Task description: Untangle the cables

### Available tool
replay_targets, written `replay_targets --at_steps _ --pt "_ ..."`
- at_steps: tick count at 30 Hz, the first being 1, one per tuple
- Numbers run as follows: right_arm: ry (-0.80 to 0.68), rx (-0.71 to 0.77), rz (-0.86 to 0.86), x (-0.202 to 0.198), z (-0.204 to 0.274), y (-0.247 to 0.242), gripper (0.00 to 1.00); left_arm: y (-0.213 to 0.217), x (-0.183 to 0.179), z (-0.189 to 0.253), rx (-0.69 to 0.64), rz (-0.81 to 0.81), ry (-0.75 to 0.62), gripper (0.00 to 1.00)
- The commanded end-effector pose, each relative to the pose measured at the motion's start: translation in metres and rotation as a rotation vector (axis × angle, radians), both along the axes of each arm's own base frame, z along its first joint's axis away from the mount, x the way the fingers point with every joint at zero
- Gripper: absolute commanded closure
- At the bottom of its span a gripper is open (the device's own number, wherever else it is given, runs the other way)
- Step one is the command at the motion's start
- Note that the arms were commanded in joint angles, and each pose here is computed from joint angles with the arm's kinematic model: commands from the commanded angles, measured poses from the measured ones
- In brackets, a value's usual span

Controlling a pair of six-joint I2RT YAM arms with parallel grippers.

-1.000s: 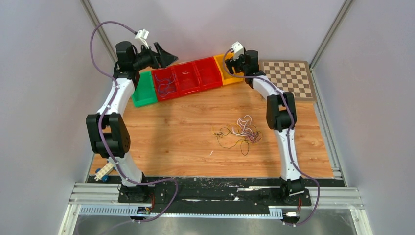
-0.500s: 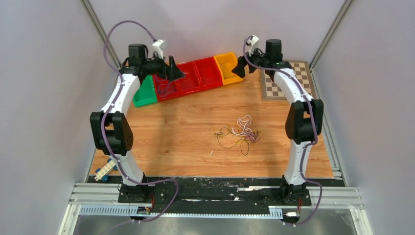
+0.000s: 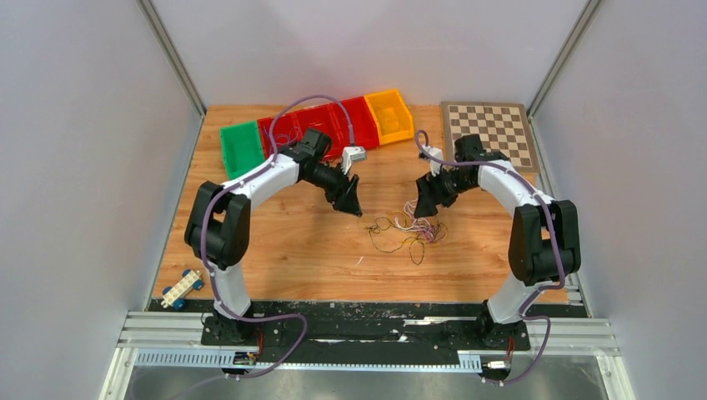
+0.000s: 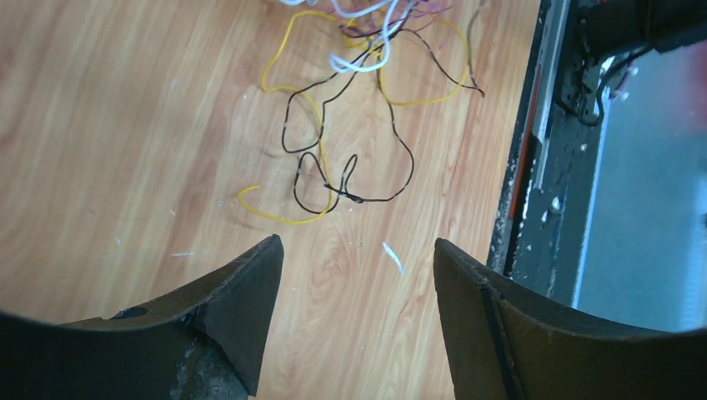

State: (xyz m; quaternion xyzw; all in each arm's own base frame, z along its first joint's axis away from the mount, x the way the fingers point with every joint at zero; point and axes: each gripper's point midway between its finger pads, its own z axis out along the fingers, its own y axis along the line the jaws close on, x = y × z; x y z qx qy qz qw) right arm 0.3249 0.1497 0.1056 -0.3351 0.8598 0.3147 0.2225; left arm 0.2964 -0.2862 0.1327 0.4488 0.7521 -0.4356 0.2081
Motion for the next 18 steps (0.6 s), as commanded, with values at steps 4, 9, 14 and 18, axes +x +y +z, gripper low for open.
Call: replay_targets --at_steps 4,9,14,18 --pt "-0.004 -0.127 -0.101 -0.007 -0.027 -0.023 0.27 -0.016 0.016 -0.033 0.022 0.26 0.327 0.3" --pt "0.002 -0.156 -0.145 0.0 -0.043 -0.027 0.3 -0.02 0.019 -0.059 0.087 0.355 0.453 0.34" --pt "0.017 -0.142 -0.156 0.004 -0.05 -0.022 0.32 -0.028 0.011 -0.078 0.128 0.365 0.521 0.36" --pt "0.037 -0.159 -0.136 -0.003 -0.062 -0.016 0.34 -0.028 0.006 -0.092 0.161 0.388 0.567 0.43"
